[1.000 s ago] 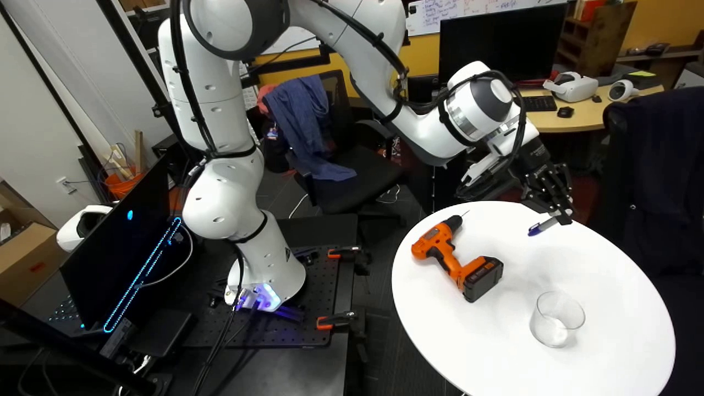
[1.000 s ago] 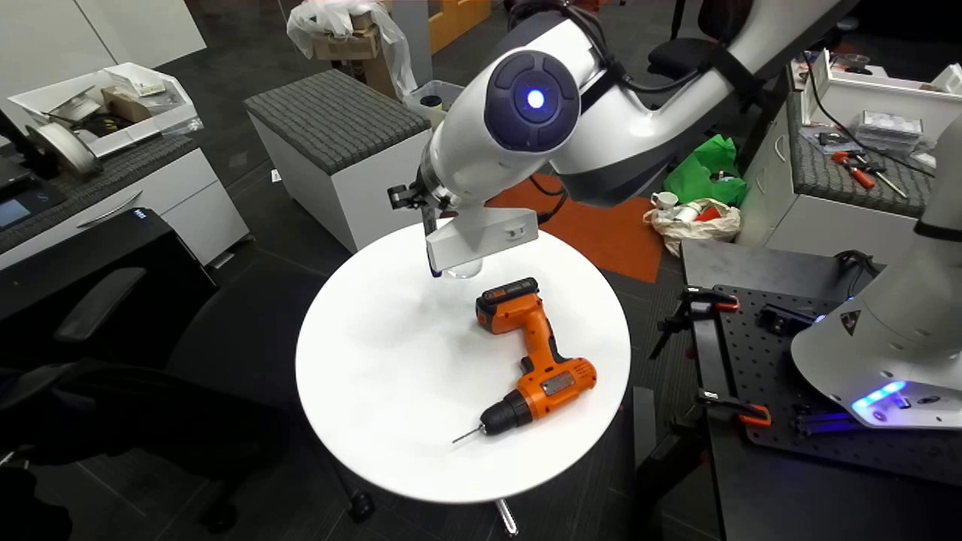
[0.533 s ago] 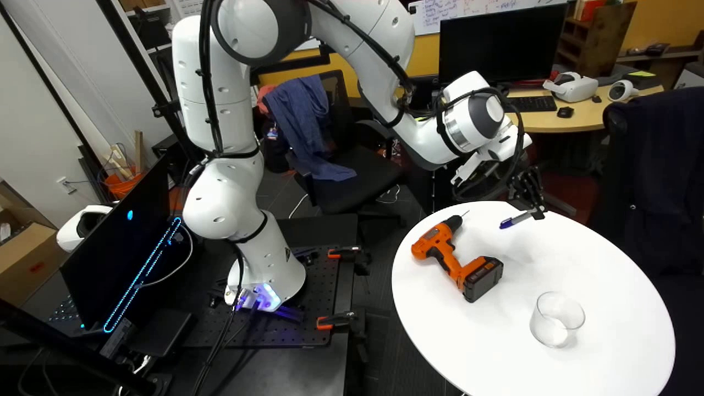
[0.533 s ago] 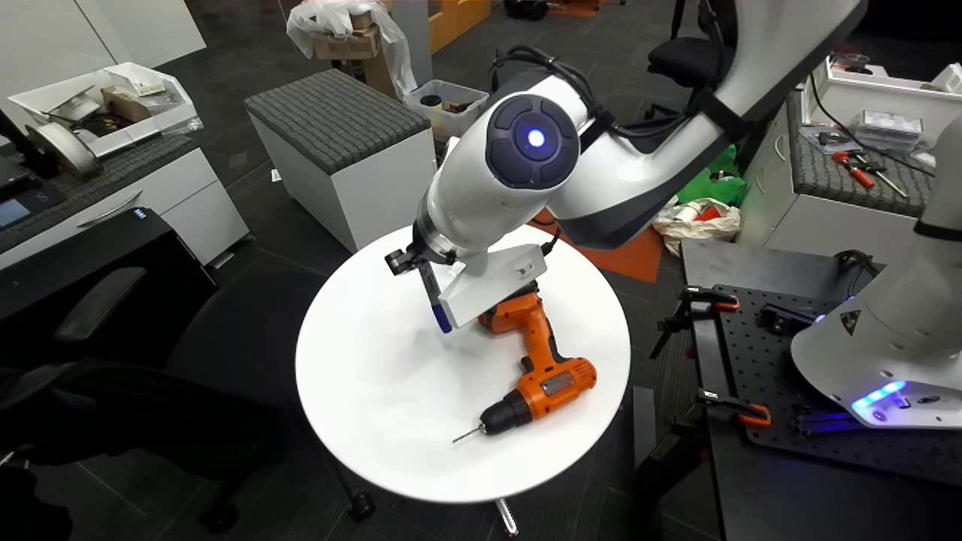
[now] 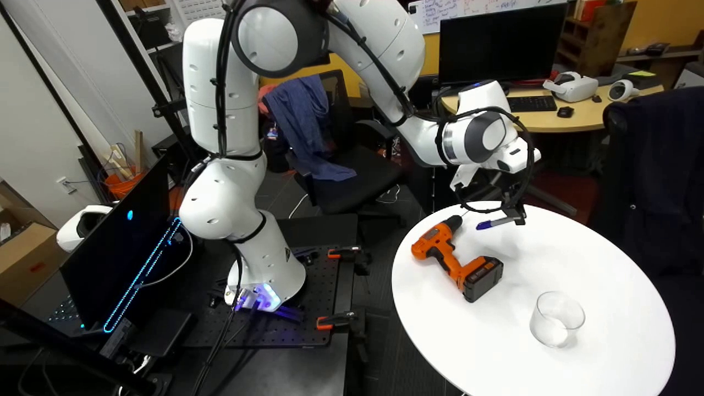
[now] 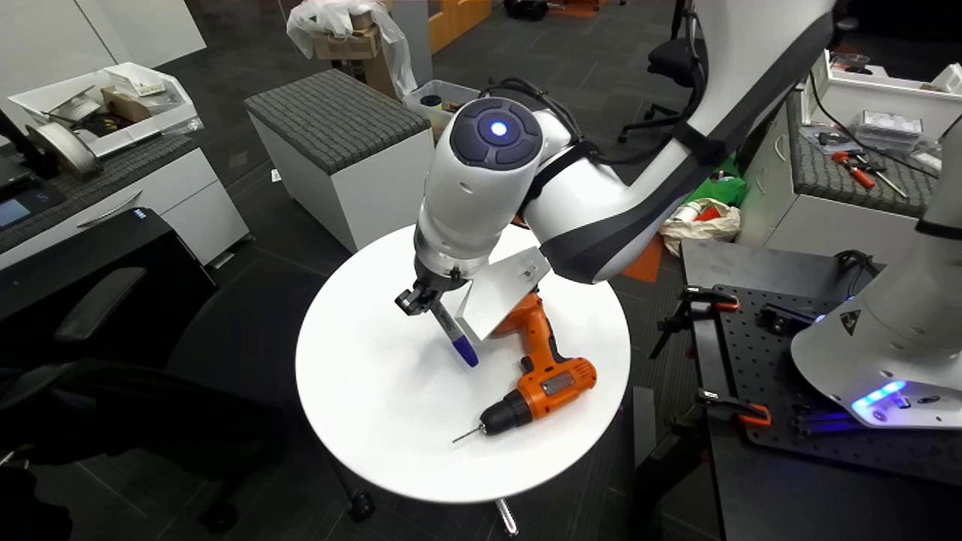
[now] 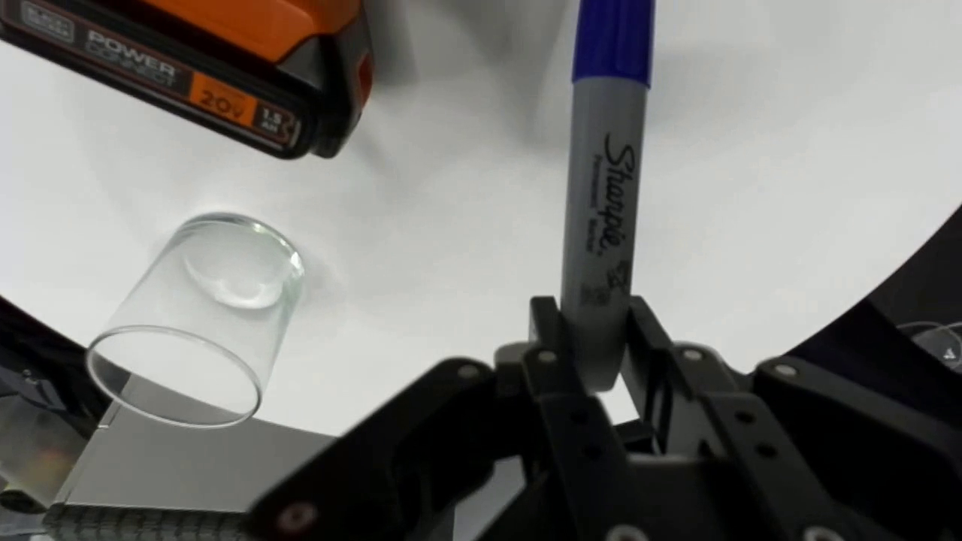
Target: Put the marker in the cup on the table
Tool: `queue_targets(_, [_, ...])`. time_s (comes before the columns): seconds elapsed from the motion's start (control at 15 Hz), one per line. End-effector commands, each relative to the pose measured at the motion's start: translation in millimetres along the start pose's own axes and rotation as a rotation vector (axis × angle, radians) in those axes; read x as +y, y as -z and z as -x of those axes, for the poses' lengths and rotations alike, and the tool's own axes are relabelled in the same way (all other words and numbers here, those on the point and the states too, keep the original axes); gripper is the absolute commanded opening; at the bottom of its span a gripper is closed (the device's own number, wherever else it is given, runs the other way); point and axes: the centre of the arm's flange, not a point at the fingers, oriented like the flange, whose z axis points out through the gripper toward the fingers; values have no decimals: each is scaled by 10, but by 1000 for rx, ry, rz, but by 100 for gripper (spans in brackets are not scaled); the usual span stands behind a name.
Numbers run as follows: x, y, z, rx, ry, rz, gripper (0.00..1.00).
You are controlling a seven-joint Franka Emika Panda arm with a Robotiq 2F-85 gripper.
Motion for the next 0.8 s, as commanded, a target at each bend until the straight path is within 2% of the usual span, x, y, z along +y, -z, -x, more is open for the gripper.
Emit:
queue_targets(0.0, [-4, 23, -100, -55, 48, -7, 6])
queue_targets(0.2, [-3, 15, -131, -85, 72, -12, 6])
queue_targets(0.27, [-7, 10, -136, -91, 79, -11, 34])
queue_targets(0.33, [-8, 5, -138, -98, 89, -11, 50])
queue_targets(0.73, [1, 32, -128, -101, 124, 9, 93])
